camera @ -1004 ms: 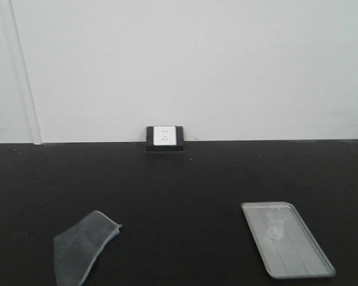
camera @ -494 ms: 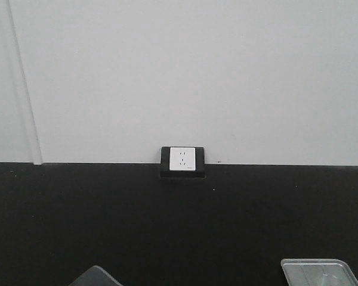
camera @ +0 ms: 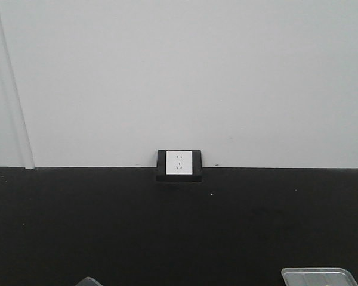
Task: Wipe beaker with gray cloth and return to tray
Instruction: 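Drive the base to the counter with the gray cloth and metal tray, then grasp the gray cloth with the left gripper and lift it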
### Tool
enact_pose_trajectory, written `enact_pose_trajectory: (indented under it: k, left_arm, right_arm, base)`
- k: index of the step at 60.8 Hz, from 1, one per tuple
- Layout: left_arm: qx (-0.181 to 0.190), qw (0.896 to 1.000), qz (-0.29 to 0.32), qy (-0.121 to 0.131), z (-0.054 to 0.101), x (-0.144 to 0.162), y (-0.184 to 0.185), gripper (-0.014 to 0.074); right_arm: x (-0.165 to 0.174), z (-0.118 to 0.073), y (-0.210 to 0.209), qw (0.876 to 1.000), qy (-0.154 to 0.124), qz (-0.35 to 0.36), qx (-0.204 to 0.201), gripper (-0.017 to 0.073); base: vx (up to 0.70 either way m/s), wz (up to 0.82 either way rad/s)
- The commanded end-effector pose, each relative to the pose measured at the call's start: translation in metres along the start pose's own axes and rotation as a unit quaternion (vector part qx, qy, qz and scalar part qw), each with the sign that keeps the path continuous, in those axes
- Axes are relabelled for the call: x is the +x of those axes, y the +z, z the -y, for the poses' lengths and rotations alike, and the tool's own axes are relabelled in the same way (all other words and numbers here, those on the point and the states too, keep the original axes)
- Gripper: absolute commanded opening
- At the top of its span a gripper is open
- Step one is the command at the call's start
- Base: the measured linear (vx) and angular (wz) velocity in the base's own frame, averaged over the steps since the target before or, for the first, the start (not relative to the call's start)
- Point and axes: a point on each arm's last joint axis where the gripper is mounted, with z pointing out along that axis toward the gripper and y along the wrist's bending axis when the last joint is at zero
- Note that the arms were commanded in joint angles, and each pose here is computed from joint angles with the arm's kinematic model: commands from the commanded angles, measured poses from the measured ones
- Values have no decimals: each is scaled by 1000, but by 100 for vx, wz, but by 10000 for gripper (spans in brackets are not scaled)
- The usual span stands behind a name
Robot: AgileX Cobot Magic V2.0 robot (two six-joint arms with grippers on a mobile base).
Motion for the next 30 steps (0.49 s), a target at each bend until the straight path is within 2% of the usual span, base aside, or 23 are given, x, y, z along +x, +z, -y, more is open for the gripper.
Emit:
enact_pose_trajectory:
  k: [1, 16, 24, 26, 30]
  left_arm:
    - [6, 999, 51, -8, 1, -10, -2, -6]
    - [7, 998, 58, -8, 1, -12, -2, -6]
    - [15, 994, 109, -8, 3, -22, -4, -6]
    - [21, 990, 140, -17, 3, -29, -6, -6]
    - [37, 978, 199, -53, 5, -43, -11, -6]
  right_arm:
    - [-3, 0, 0, 999, -4, 36, 2, -8]
    - [-5, 0, 0, 999, -3, 46, 2, -8]
    - [-13, 0, -1, 996, -3, 92, 2, -8]
    - [-18, 0, -2, 993, 3, 118, 1, -8]
    - [-30, 0, -5, 985, 21, 169, -1, -8]
  base:
    - [0, 0]
    - [0, 0]
    - [0, 0]
    - [0, 0]
    - [0, 0]
